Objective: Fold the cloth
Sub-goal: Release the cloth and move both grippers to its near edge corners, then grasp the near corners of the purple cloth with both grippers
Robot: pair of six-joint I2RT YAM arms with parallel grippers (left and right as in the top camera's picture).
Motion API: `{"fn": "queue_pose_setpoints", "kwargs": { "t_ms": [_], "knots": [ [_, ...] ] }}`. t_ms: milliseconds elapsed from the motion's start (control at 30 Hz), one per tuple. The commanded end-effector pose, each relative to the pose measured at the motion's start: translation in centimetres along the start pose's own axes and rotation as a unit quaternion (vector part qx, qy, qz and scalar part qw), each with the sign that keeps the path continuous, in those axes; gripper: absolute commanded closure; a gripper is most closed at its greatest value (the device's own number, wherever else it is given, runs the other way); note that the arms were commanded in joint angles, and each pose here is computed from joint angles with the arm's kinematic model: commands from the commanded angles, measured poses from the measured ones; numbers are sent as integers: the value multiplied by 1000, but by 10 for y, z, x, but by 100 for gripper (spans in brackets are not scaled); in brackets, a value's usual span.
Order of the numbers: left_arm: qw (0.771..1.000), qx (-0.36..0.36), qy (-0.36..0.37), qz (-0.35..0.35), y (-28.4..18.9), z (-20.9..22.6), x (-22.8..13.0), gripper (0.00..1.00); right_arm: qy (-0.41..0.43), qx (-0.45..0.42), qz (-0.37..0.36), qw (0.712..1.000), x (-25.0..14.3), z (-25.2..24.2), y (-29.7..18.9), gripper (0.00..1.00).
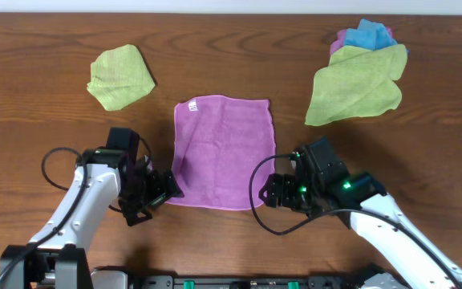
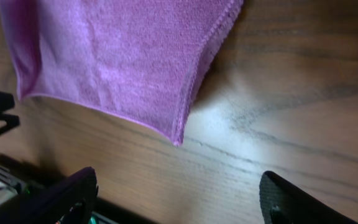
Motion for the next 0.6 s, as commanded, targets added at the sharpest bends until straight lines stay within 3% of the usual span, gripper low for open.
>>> {"fn": "queue_pose_setpoints", "kwargs": {
  "t_ms": [0,200,267,333,567],
  "knots": [
    [1000,-9,-4,8,5,3,-4,5,36,10,3,999,-3,-1,6,17],
    [1000,-11,-1,-9,15,7,2,5,29,23,-16,999,3,0,11,19],
    [1000,-19,4,-22,17,4,7,5,25,29,-25,999,7,3,12,16],
    [999,-27,4,-36,17,1,14,5,24,34,-32,999,11,5,11,1],
    [995,-52,15,-88,18,-11,37,5,29,44,-46,998,18,10,11,1]
  ]
}}
Point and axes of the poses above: each gripper's point midway between its finger pads, its own y axis out along the fingers, its own z axis along the line the jaws close on, x = y × z, the point moved 1 cm from there along -y, back along the fingers, and after that the axes turned 8 degrees about -y, right-handed, at the moved point
